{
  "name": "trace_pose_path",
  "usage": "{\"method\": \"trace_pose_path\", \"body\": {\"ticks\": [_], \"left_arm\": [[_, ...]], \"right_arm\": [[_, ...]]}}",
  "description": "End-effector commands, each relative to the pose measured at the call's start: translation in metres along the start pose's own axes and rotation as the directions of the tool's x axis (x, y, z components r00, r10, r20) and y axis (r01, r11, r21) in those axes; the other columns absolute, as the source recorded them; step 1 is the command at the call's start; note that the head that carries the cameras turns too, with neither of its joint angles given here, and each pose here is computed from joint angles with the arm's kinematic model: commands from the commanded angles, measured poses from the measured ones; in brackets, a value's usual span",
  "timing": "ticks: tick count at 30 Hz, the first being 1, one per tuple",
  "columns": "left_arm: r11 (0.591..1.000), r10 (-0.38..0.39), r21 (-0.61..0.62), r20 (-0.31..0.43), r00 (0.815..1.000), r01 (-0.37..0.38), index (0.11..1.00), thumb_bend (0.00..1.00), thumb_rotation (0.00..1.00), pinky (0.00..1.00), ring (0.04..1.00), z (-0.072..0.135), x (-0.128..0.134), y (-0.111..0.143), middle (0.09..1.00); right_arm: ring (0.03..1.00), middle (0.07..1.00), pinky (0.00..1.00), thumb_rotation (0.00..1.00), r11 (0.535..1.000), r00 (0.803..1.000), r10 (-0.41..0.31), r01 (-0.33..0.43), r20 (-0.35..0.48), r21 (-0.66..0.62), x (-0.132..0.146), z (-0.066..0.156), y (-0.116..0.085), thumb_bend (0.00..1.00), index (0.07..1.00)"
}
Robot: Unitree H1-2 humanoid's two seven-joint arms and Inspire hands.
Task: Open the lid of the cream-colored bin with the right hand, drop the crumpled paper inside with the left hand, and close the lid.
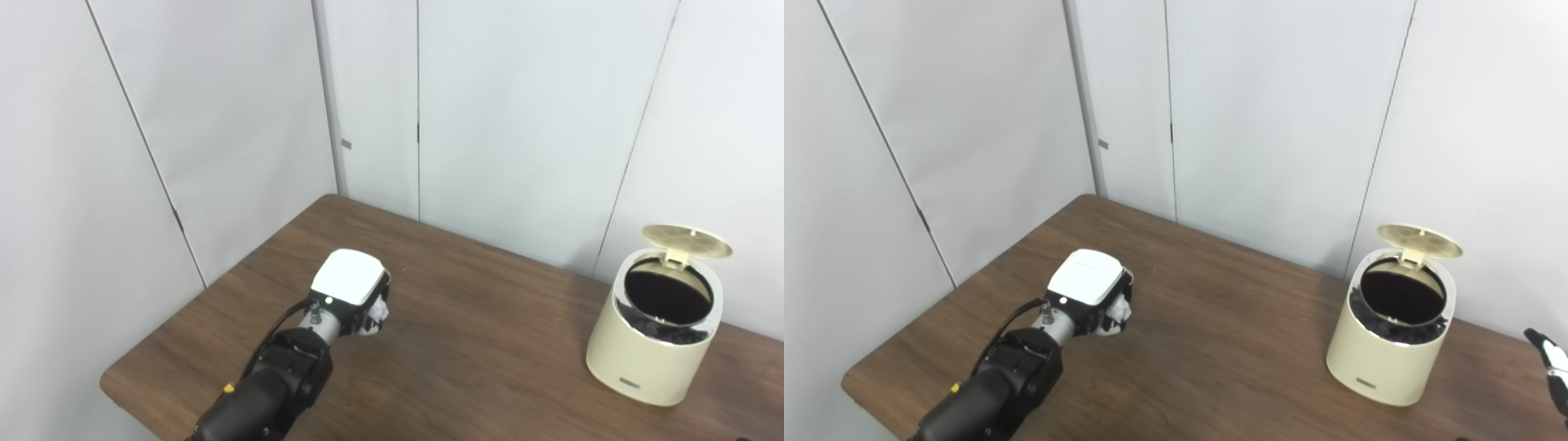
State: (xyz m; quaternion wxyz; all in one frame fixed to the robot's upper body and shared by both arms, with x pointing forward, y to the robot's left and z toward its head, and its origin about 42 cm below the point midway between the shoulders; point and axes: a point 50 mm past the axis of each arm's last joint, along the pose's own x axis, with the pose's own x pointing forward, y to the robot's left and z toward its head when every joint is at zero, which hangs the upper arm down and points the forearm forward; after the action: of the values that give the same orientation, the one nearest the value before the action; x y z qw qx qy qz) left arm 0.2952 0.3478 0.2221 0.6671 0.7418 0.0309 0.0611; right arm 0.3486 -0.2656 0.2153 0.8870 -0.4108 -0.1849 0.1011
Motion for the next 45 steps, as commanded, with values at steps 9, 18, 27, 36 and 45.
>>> {"method": "trace_pose_path", "body": {"ticks": [9,18,27,36,45], "left_arm": [[0.955,0.297,-0.034,0.113,0.948,-0.295,0.521,0.52,0.00,0.66,0.530,0.027,0.009,0.054,0.425],[0.911,0.409,-0.084,0.295,0.863,-0.403,0.523,0.52,0.00,0.64,0.522,0.068,0.020,0.076,0.412],[0.870,0.492,-0.185,0.399,0.773,-0.458,0.514,0.52,0.00,0.62,0.515,0.104,0.037,0.102,0.425],[0.816,0.578,-0.300,0.420,0.699,-0.495,0.527,0.52,0.00,0.61,0.518,0.130,0.055,0.116,0.432],[0.784,0.620,-0.359,0.427,0.658,-0.506,0.524,0.52,0.00,0.57,0.494,0.149,0.066,0.122,0.440]], "right_arm": [[1.000,1.000,0.90,0.44,0.998,0.996,-0.054,0.055,0.068,-0.009,0.013,0.016,-0.006,0.66,1.000],[0.984,1.000,0.87,0.34,0.999,0.999,-0.038,0.038,0.022,-0.032,0.015,0.021,0.000,0.72,0.986],[0.911,0.966,0.75,0.24,0.999,0.999,-0.030,0.029,0.033,0.024,0.016,0.029,0.006,0.80,0.928],[0.902,0.965,0.74,0.25,0.999,0.999,-0.028,0.027,0.038,0.036,0.016,0.037,0.013,0.80,0.923],[0.887,0.959,0.72,0.27,0.999,0.999,-0.027,0.027,0.028,0.025,0.017,0.041,0.020,0.79,0.922]]}}
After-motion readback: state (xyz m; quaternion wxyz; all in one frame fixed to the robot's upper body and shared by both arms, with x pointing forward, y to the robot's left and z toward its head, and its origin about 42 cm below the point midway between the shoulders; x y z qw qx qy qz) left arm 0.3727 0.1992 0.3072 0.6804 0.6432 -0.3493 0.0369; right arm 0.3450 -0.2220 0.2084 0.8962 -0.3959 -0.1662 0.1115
